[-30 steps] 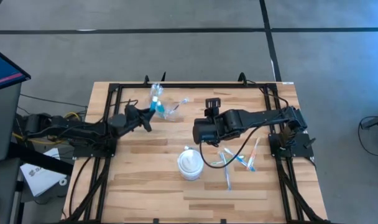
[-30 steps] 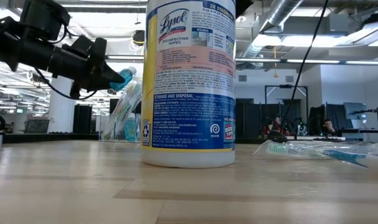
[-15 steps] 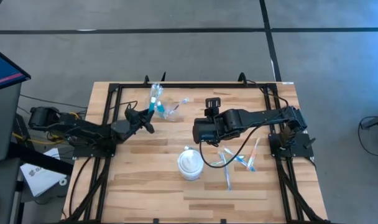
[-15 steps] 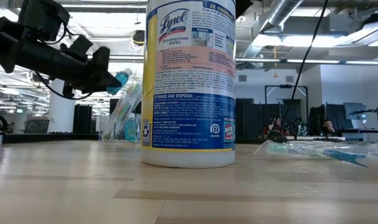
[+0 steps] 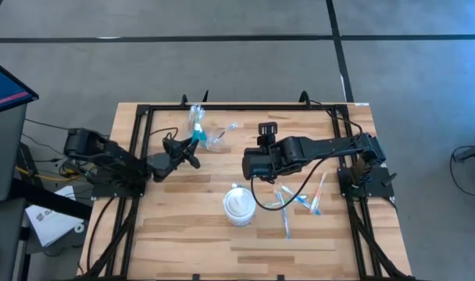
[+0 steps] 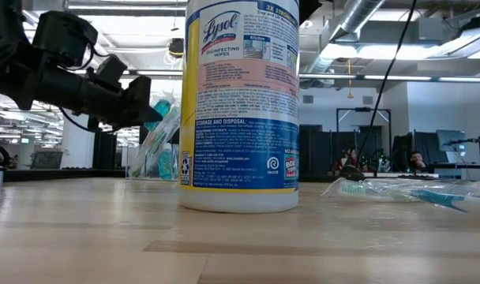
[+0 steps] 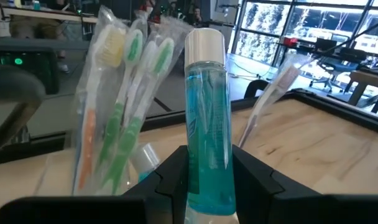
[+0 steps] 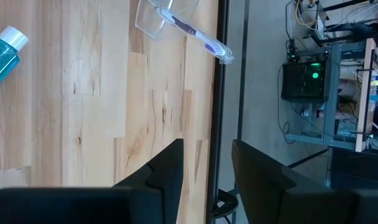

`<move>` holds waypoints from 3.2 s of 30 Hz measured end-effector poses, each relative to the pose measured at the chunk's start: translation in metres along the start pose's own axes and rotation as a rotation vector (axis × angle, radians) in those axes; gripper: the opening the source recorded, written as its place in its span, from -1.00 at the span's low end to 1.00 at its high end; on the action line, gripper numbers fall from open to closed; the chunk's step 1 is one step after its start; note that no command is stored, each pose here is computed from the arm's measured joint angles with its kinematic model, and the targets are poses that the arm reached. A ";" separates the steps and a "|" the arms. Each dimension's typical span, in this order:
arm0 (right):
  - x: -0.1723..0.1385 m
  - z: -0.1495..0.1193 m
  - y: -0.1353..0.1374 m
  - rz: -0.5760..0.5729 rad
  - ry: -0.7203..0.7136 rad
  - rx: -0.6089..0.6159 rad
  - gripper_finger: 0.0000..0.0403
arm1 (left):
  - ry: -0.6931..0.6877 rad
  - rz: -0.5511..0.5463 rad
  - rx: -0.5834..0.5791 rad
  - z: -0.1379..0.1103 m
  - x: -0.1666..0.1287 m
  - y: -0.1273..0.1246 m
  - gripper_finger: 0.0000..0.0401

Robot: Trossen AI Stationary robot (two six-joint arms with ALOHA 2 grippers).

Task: Pick & Place toothbrushing station
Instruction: Put the right blue mouthwash into the transparent organizer, then put the blue mouthwash into the transparent organizer

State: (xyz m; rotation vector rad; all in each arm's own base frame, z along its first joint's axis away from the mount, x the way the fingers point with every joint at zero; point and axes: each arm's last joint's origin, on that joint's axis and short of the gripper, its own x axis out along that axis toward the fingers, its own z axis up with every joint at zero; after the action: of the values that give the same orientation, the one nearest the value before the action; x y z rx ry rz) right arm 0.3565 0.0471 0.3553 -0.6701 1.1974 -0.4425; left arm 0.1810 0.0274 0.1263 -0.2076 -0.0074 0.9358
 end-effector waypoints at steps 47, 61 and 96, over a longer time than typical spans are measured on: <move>0.000 -0.002 0.000 0.003 0.016 -0.013 -0.37 | 0.035 0.156 0.103 -0.026 0.057 -0.011 -0.53; 0.000 -0.002 0.000 0.003 0.016 -0.013 -0.37 | 0.040 0.156 0.103 -0.027 0.057 -0.011 -0.36; 0.000 -0.004 -0.002 0.002 0.024 0.064 -0.37 | -0.082 0.009 0.081 0.023 0.030 -0.034 -0.35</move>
State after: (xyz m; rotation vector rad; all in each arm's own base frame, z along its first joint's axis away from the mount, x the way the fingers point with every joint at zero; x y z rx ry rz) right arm 0.3530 0.0444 0.3559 -0.6103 1.2018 -0.4860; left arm 0.2240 0.0354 0.1523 -0.0939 -0.0442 0.9511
